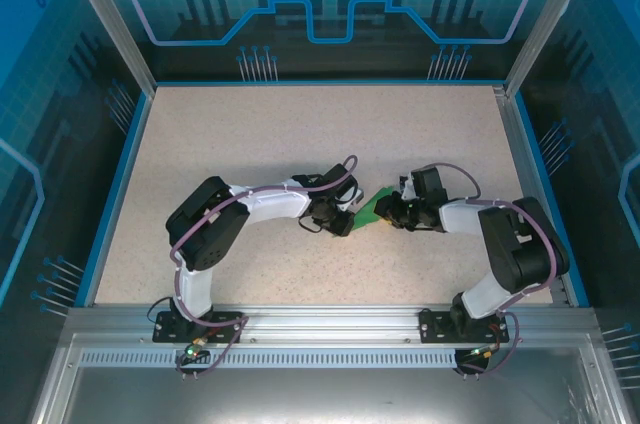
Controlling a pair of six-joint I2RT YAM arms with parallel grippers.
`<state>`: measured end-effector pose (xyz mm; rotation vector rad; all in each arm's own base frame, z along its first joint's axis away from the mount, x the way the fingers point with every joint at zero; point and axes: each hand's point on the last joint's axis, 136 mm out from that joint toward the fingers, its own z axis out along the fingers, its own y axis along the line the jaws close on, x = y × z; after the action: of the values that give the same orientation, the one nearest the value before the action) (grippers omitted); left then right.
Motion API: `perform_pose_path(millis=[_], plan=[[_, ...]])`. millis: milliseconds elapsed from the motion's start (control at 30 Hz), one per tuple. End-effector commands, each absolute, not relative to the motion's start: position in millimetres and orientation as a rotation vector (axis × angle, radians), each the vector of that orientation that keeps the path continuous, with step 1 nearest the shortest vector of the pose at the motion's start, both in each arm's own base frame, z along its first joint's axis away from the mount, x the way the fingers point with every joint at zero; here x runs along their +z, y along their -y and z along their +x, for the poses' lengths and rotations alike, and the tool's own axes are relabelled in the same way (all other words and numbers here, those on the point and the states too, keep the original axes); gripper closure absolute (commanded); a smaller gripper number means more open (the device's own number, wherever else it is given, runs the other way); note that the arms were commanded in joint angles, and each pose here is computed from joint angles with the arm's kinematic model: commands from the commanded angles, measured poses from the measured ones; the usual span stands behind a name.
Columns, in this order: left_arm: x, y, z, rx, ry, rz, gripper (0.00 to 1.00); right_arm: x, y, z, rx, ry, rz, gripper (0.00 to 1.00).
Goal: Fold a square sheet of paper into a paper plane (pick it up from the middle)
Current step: Fold the wing for the fifth time at the center of the table.
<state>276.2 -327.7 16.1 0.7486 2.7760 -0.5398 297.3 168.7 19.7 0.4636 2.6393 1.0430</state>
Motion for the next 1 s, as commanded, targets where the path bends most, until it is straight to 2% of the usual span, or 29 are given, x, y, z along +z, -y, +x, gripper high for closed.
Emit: perform_pose_path(millis=[0, 133, 367, 533, 967], plan=[[-4, 320, 274, -0.472, -2.814, 0.723, 0.84, 22, -169, 287, 1.033, -2.659, 0.479, 0.74], [-10, 314, 273, -0.444, -2.822, 0.732, 0.84, 31, -163, 285, 0.985, -2.651, 0.471, 0.70], [-16, 312, 270, -0.432, -2.826, 0.740, 0.84, 57, -165, 276, 0.982, -2.610, 0.431, 0.71], [-18, 311, 269, -0.441, -2.825, 0.741, 0.84, 73, -182, 266, 1.090, -2.525, 0.447, 0.87], [-18, 315, 264, -0.505, -2.818, 0.745, 0.83, 54, -204, 286, 1.087, -2.476, 0.517, 0.98]])
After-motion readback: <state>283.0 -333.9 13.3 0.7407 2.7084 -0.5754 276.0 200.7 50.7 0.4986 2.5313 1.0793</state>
